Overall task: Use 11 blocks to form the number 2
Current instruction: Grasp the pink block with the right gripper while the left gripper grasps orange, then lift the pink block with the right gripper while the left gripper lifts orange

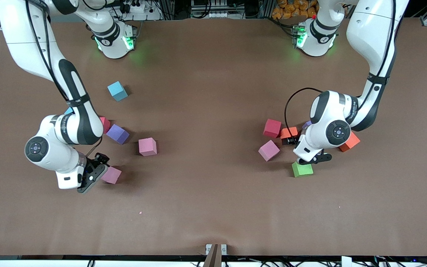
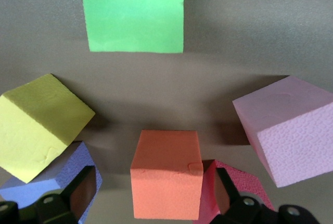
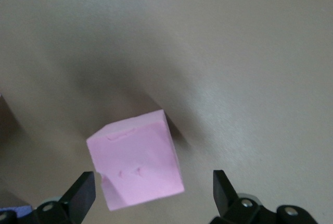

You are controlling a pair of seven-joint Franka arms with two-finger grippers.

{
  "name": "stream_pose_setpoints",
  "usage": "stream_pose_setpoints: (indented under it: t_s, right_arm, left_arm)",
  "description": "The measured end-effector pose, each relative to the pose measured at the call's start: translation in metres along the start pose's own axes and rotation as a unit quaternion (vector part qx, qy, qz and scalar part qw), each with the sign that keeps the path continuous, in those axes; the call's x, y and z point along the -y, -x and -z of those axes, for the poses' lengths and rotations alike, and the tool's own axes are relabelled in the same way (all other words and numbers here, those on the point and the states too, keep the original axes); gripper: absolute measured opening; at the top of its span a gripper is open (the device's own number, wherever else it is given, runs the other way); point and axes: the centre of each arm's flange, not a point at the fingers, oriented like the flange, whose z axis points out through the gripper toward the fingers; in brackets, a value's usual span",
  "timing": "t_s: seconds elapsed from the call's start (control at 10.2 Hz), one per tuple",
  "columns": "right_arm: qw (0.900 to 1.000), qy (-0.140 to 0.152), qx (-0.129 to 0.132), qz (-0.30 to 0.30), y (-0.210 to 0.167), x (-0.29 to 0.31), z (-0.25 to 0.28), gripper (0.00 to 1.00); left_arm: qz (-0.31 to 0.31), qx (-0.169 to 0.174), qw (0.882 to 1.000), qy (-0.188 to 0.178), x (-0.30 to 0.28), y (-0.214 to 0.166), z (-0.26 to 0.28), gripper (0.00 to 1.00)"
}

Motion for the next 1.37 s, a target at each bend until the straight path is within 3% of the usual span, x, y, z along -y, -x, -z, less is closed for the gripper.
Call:
stream_pose_setpoints:
  t_s: [0.49,0.78,1.17,1.27,1.37]
  right_arm:
    - [1.000,-0.007,0.008,0.022,-0.002,0.006,-0.018,1.00]
    - [0.999,0.012,-0.005,0.040,-0.004,0.003,-0.032,1.00]
    - [0.999,0.014,-0.005,0.047,-0.007,0.006,-0.042,1.00]
    - [0.999,0.014,-0.005,0.047,-0.007,0.006,-0.042,0.99]
    - [0.999,0.014,-0.005,0.048,-0.007,0.006,-0.042,0.86]
  left_arm:
    - [0.000,0.010,1.000,-0.003,-0.001,-0.002,-0.019,1.00]
    - [-0.001,0.015,1.000,-0.005,-0.002,-0.003,-0.026,1.00]
    - [0.003,0.024,1.000,-0.008,-0.001,-0.003,-0.038,1.00]
    - [0.007,0.025,1.000,-0.009,-0.001,-0.003,-0.040,0.98]
    - [0.010,0.026,1.000,-0.009,-0.001,-0.003,-0.040,0.97]
